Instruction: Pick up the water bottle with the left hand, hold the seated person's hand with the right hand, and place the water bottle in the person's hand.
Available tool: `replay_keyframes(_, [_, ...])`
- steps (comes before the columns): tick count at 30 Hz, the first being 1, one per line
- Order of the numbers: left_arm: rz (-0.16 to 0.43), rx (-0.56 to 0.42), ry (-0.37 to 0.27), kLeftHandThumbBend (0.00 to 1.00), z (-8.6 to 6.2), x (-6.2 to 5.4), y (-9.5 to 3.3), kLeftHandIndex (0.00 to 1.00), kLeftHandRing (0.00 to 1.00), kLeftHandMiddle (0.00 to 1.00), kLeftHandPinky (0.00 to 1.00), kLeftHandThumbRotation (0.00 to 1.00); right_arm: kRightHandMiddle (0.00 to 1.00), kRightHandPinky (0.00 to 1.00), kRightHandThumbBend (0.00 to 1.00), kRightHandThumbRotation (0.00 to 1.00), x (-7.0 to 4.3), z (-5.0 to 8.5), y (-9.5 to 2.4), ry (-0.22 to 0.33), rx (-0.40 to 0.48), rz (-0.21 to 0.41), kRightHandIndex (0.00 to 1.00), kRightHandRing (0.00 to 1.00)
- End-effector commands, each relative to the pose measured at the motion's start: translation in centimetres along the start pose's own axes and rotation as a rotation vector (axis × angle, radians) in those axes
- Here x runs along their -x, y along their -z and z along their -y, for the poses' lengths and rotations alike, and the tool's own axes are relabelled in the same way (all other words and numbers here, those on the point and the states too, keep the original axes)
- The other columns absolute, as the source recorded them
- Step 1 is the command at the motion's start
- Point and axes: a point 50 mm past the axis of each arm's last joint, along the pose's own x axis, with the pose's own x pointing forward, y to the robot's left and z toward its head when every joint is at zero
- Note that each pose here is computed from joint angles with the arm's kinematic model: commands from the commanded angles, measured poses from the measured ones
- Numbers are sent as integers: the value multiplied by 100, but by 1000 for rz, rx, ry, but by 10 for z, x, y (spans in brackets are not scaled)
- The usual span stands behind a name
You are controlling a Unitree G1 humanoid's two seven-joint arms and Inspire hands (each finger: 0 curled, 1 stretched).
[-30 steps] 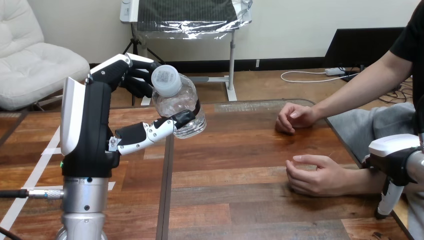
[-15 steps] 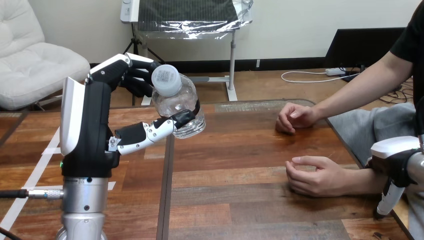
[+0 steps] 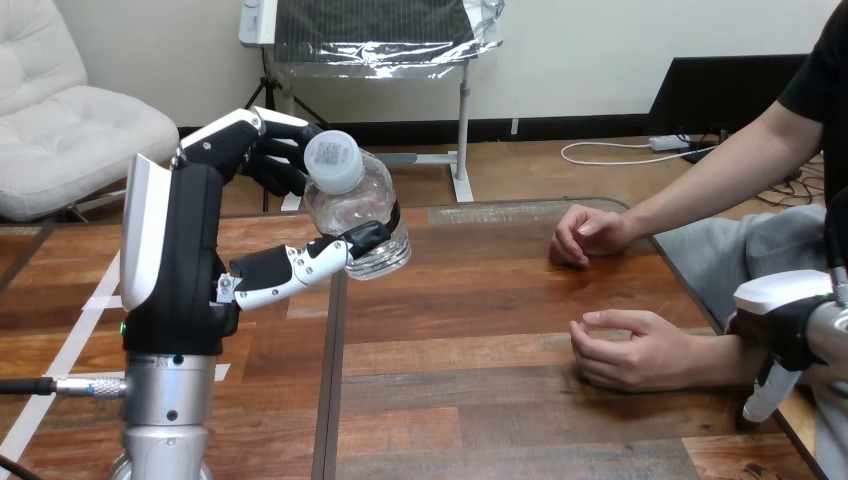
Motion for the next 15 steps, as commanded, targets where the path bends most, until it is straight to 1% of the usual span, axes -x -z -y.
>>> replay_keyframes(1, [69,21,-54,63,-6,-12,-8,50,44,47,43,0,75,53,64,25,-2,25,-6,81,11,27,80,67])
replay_keyframes(4, [69,17,-54,63,-7,-12,-8,50,43,47,43,0,74,52,63,25,-4,23,-7,78,31,36,79,66])
replay_keyframes(10, [66,19,-57,63,-7,-12,-8,50,43,47,43,0,72,49,61,23,-9,21,-9,46,-5,44,77,63])
replay_keyframes(14, [64,6,-56,63,-8,-12,-7,50,43,47,43,0,69,46,61,21,-11,19,-12,53,-24,67,75,59])
replay_keyframes(15, [63,4,-56,63,-8,-12,-7,50,43,47,43,0,68,44,61,18,-11,19,-13,54,-26,72,74,58])
